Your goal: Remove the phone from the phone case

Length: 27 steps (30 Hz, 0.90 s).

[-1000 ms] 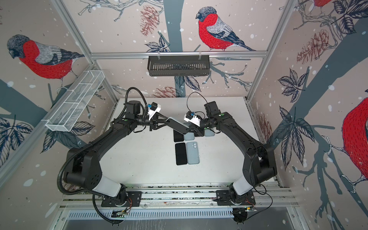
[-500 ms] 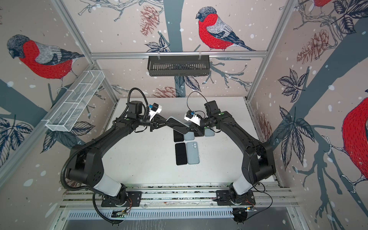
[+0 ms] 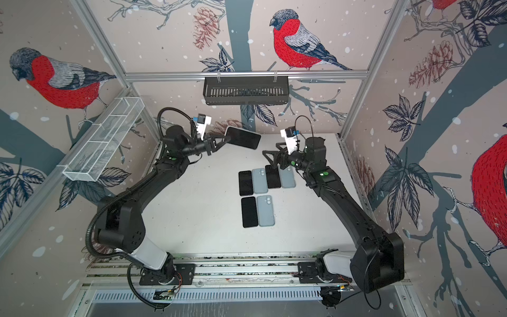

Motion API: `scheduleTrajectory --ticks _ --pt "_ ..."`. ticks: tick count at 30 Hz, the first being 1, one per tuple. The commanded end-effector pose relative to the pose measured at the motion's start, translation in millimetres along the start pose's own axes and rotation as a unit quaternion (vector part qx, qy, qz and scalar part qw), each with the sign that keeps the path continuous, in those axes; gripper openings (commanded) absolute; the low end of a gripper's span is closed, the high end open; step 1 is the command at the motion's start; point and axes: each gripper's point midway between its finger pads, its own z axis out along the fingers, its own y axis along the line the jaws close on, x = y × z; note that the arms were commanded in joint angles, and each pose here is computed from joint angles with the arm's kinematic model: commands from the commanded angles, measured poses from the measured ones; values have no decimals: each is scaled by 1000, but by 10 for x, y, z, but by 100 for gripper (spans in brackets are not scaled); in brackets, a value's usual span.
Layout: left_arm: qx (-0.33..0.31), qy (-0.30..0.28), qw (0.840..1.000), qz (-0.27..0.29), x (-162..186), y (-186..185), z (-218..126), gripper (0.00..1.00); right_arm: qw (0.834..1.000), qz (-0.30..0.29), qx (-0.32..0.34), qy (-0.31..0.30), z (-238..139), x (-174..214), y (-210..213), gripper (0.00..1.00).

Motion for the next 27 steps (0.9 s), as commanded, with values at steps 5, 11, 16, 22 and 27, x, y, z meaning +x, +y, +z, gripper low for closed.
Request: scheduleTrajectory --ticks 5,11,16,22,27 --pt "-34 -104 973 -202 -646 111 16 0 976 199 -22 -88 -91 -447 12 87" --pt "-2 -114 935 -336 -565 39 15 0 963 235 -91 -91 2 -454 197 87" --pt "-5 -98 911 -401 -374 -24 66 0 957 254 -113 -82 141 -375 249 87" --pt "4 -99 889 -447 -203 -117 92 0 946 277 -139 -94 238 -408 264 83" --pt "19 -105 884 -455 -188 -172 87 0 943 285 -153 -86 317 -382 286 74"
